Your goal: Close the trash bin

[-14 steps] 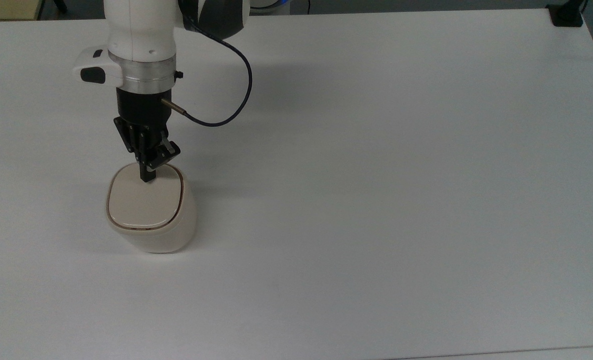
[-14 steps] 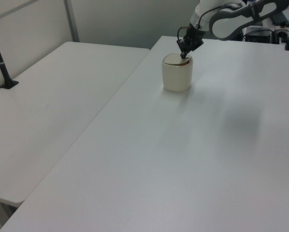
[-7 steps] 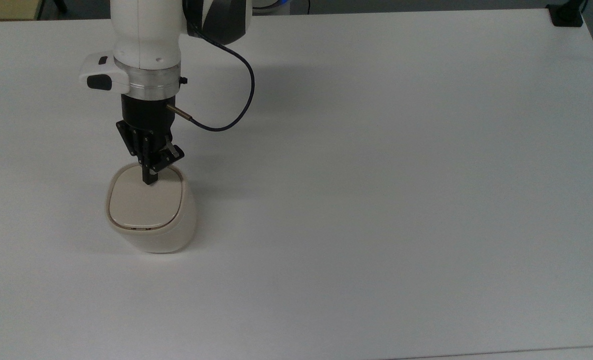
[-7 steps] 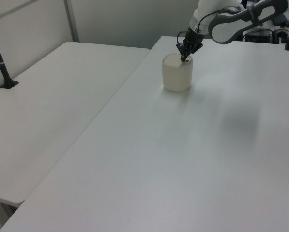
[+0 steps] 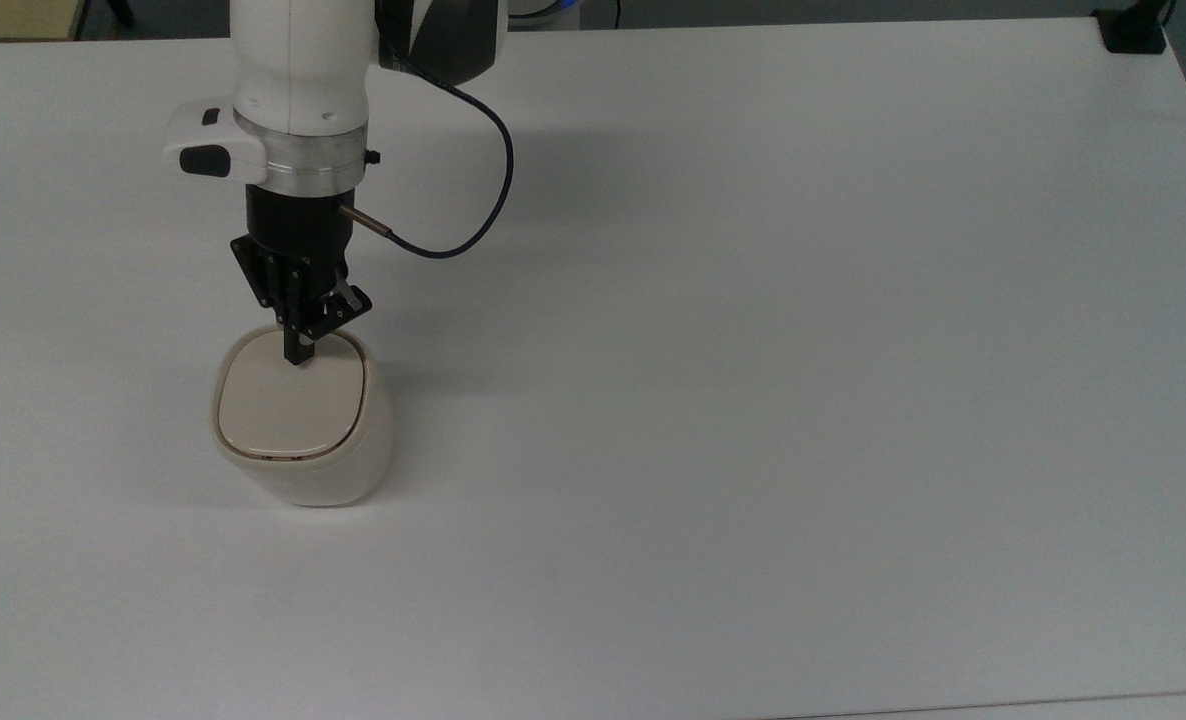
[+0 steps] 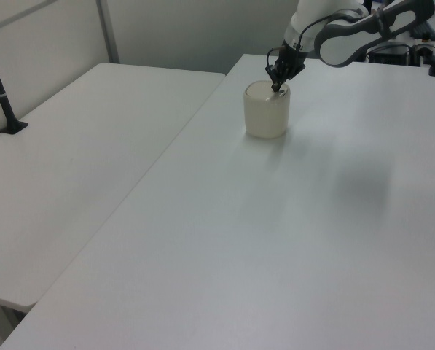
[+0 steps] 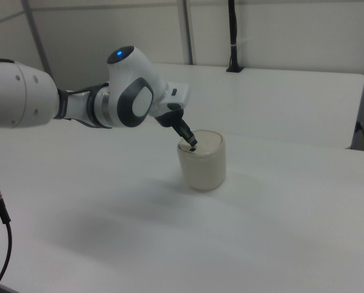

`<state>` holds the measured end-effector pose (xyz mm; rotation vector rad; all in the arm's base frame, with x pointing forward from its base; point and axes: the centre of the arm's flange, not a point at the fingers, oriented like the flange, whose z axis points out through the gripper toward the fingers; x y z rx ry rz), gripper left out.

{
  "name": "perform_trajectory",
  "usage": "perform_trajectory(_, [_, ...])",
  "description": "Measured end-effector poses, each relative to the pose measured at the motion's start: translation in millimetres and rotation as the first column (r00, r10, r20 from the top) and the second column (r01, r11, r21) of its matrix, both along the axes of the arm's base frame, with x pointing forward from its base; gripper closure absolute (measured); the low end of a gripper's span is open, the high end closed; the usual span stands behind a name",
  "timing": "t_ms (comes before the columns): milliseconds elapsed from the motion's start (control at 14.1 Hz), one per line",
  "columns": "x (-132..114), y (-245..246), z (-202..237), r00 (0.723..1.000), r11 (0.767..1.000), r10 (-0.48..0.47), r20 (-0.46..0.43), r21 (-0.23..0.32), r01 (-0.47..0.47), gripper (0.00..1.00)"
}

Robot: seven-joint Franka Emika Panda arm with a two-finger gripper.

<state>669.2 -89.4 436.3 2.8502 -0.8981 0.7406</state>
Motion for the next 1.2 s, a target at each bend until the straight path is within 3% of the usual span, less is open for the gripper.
perform_trajectory(354, [-23.9, 21.0, 67.9, 0.999, 1.000, -0.007, -0.038, 0.017, 0.007, 0.99])
perform_trajectory(425, [-32.9, 30.0, 85.0, 0.998, 1.000, -0.004, -0.055, 0.022, 0.005, 0.93])
perform_trajectory(708, [-70.8, 77.5, 132.3, 0.988, 0.999, 0.035, -0.150, 0.023, -0.032, 0.53])
perform_trajectory(920, [-98.9, 114.1, 148.0, 0.963, 0.997, 0.081, -0.258, 0.037, -0.074, 0.08])
perform_trajectory(991, [-104.5, 122.5, 149.6, 0.950, 0.992, 0.128, -0.286, 0.042, -0.121, 0.00])
perform_trajectory(1204, [-111.0, 128.6, 152.2, 0.906, 0.963, 0.266, -0.329, 0.048, -0.265, 0.00])
